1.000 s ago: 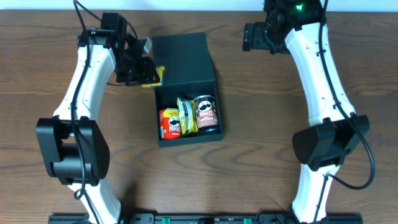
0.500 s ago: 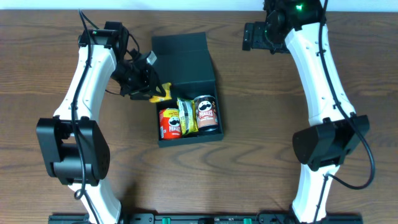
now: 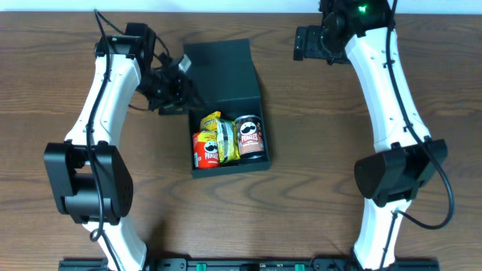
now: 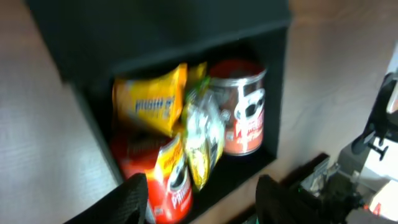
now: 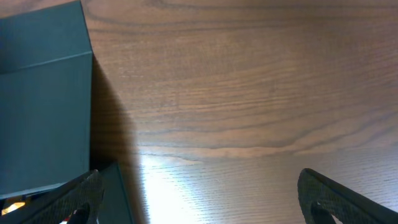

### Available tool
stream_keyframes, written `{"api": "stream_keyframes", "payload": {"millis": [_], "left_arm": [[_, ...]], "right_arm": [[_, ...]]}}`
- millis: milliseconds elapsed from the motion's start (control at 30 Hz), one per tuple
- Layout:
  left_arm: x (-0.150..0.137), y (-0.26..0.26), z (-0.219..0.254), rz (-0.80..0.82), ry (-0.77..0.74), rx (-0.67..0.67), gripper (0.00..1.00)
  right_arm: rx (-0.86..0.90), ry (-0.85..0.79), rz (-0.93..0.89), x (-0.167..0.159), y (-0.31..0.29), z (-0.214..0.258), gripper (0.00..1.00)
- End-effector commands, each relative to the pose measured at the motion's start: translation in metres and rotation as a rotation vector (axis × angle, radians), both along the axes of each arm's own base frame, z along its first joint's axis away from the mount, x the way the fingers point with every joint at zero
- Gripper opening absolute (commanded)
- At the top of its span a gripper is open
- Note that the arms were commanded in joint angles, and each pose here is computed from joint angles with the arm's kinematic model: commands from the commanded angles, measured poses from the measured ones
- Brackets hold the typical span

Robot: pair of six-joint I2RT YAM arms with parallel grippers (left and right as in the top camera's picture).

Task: Pack container
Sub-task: 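Carry the yellow packet into the box with the left gripper and release, then bring both grippers to the upright lid's top edge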

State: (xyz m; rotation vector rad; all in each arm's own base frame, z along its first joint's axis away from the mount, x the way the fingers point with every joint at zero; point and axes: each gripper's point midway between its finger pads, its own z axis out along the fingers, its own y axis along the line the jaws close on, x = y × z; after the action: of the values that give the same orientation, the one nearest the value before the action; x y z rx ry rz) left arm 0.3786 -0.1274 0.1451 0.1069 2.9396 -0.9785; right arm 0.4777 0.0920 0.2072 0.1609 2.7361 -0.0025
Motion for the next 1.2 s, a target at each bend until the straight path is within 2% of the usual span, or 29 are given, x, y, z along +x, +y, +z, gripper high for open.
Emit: {"api": "stream_keyframes", "payload": {"millis": [0,33,100,167,200,233,267,367,567,667,800,900,1000,1167], "left_arm": [[0.026,0.010,0.011,0.021,-0.136,0.065,0.57],[0.039,0.024,0.005,0.061,-0.177,0.160,0.54],[0.064,0.060,-0.002,0.231,-0.218,0.359,0.52],[0.074,0.095,-0.004,0.439,-0.212,0.516,0.24],[0.074,0.109,-0.005,0.542,-0.191,0.567,0.06],[0.070,0.126,-0.006,0.675,-0.149,0.616,0.06],[0.066,0.132,-0.008,0.730,-0.121,0.628,0.06],[0.061,0.130,-0.027,0.753,-0.017,0.558,0.06],[0.060,0.123,-0.072,0.779,0.120,0.534,0.06],[0.064,0.110,-0.095,0.756,0.176,0.470,0.06],[0.081,0.087,-0.114,0.741,0.195,0.334,0.06],[0.087,0.083,-0.122,0.777,0.214,0.301,0.06],[0.097,0.067,-0.131,0.776,0.238,0.200,0.06],[0.103,0.056,-0.145,0.786,0.273,0.133,0.06]], "right_arm": [[0.001,-0.001,-0.032,-0.001,-0.005,0.002,0.99],[0.006,-0.003,-0.044,-0.001,-0.005,0.002,0.99],[0.010,-0.015,-0.048,0.002,-0.004,0.003,0.89],[0.011,-0.038,-0.060,0.007,-0.005,0.005,0.67],[0.009,-0.048,-0.089,0.009,-0.007,0.005,0.44],[0.006,-0.058,-0.131,0.012,-0.010,0.004,0.19],[0.005,-0.063,-0.163,0.014,-0.012,0.003,0.02],[0.028,-0.028,-0.237,0.021,-0.010,-0.022,0.01],[0.082,0.084,-0.204,0.029,0.010,-0.078,0.02],[0.144,0.127,-0.186,0.033,0.024,-0.100,0.01],[0.251,0.169,-0.183,0.034,0.047,-0.115,0.01],[0.286,0.201,-0.191,0.032,0.055,-0.125,0.01],[0.361,0.249,-0.186,0.029,0.070,-0.135,0.01],[0.374,0.289,-0.181,0.027,0.076,-0.152,0.01]]}}
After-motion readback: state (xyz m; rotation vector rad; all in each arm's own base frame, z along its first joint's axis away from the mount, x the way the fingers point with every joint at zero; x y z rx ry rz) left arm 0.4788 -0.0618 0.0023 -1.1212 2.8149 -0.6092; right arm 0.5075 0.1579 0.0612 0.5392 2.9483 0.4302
